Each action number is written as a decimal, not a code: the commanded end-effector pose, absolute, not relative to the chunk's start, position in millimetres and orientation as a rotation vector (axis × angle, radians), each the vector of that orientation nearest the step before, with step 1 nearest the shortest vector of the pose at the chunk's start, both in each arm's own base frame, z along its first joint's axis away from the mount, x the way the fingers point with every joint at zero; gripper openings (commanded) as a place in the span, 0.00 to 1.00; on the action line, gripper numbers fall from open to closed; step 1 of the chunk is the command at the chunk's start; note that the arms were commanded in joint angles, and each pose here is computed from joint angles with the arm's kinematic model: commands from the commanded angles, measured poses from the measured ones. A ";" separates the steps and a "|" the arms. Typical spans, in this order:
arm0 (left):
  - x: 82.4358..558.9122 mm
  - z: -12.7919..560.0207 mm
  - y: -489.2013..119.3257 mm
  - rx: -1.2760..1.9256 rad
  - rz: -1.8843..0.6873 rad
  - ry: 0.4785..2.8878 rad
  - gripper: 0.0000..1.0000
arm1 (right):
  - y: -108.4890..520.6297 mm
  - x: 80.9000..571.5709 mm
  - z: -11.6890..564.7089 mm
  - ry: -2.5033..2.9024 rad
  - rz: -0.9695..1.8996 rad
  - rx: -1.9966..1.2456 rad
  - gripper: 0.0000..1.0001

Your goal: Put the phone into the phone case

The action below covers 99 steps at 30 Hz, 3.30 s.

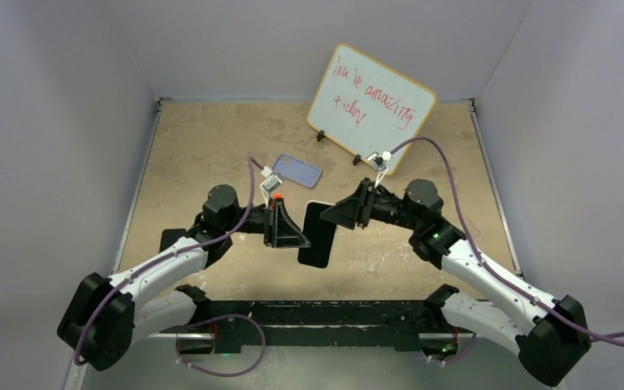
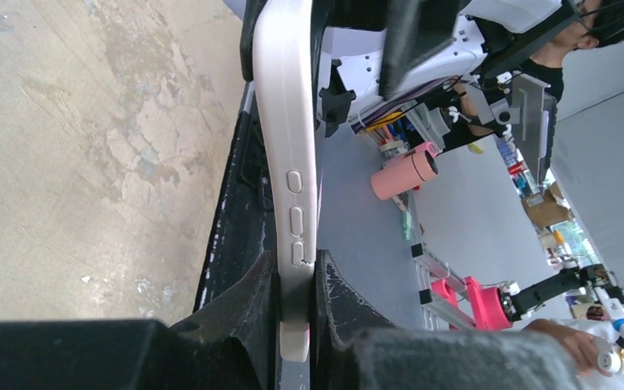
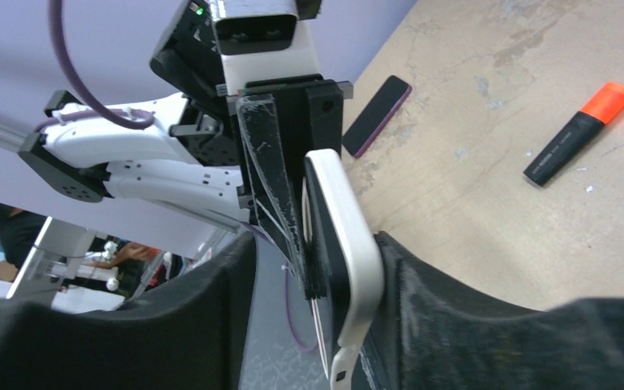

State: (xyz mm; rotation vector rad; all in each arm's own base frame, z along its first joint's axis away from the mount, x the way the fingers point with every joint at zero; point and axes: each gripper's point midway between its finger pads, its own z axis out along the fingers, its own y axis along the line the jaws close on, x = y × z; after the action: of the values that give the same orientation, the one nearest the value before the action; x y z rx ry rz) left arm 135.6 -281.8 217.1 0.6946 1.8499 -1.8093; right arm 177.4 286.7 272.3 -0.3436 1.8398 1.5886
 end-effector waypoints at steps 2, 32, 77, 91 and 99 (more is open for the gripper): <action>151.0 222.8 -281.5 0.701 -1.677 1.841 0.00 | 283.2 186.3 297.6 1.781 1.521 -0.365 0.35; 158.2 261.8 -282.8 0.434 -1.850 1.681 0.00 | 281.9 181.8 244.6 1.946 1.560 -0.244 0.58; 176.7 252.3 -284.3 0.380 -1.784 1.746 0.11 | 297.6 185.4 296.9 1.734 1.675 -0.369 0.00; 149.1 262.7 -280.0 0.559 -1.849 1.670 0.00 | 300.1 188.0 299.1 1.818 1.559 -0.517 0.64; 161.1 250.4 -283.8 0.532 -1.790 1.766 0.00 | 308.7 196.4 307.0 1.792 1.555 -0.571 0.59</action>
State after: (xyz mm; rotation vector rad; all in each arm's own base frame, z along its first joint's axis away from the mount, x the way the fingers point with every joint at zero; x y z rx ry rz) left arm 151.9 -281.7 234.2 0.4910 1.8199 -1.8423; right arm 197.9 305.9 276.5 -0.4750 1.8922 1.5603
